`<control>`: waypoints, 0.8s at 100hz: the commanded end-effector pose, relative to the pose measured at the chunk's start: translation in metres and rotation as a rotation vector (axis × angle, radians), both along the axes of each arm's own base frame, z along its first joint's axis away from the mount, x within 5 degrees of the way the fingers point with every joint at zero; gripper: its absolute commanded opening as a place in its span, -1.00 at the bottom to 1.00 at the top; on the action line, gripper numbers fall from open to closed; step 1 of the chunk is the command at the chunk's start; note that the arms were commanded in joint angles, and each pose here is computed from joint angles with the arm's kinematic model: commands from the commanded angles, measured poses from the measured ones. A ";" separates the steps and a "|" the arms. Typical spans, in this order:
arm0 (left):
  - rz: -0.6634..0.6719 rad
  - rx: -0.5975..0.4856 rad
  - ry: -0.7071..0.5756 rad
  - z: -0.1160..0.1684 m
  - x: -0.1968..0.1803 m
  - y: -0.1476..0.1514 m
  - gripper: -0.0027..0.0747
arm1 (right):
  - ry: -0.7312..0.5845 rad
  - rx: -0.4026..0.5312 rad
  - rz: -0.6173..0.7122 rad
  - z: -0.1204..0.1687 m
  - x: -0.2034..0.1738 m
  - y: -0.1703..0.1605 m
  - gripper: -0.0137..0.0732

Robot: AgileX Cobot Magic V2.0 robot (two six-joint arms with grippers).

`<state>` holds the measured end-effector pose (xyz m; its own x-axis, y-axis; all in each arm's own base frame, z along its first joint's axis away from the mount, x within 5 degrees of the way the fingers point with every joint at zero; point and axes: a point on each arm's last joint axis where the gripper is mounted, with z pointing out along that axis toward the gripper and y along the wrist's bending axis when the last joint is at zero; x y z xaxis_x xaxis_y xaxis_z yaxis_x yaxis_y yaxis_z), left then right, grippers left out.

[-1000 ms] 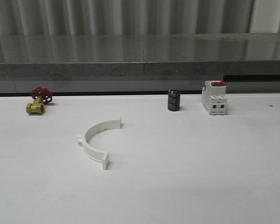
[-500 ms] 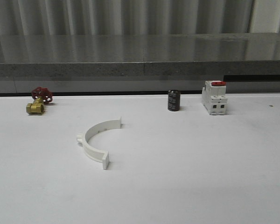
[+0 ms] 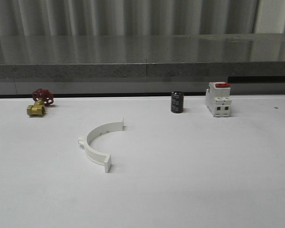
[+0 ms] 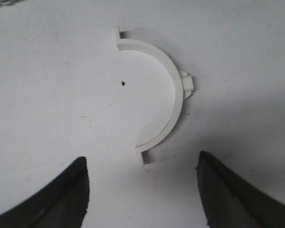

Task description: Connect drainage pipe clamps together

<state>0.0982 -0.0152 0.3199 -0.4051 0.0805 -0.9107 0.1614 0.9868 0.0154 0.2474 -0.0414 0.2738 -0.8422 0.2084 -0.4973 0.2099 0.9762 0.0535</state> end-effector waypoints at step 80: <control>0.005 -0.020 -0.097 0.015 0.002 0.000 -0.99 | 0.154 -0.022 0.006 -0.078 0.097 -0.062 0.44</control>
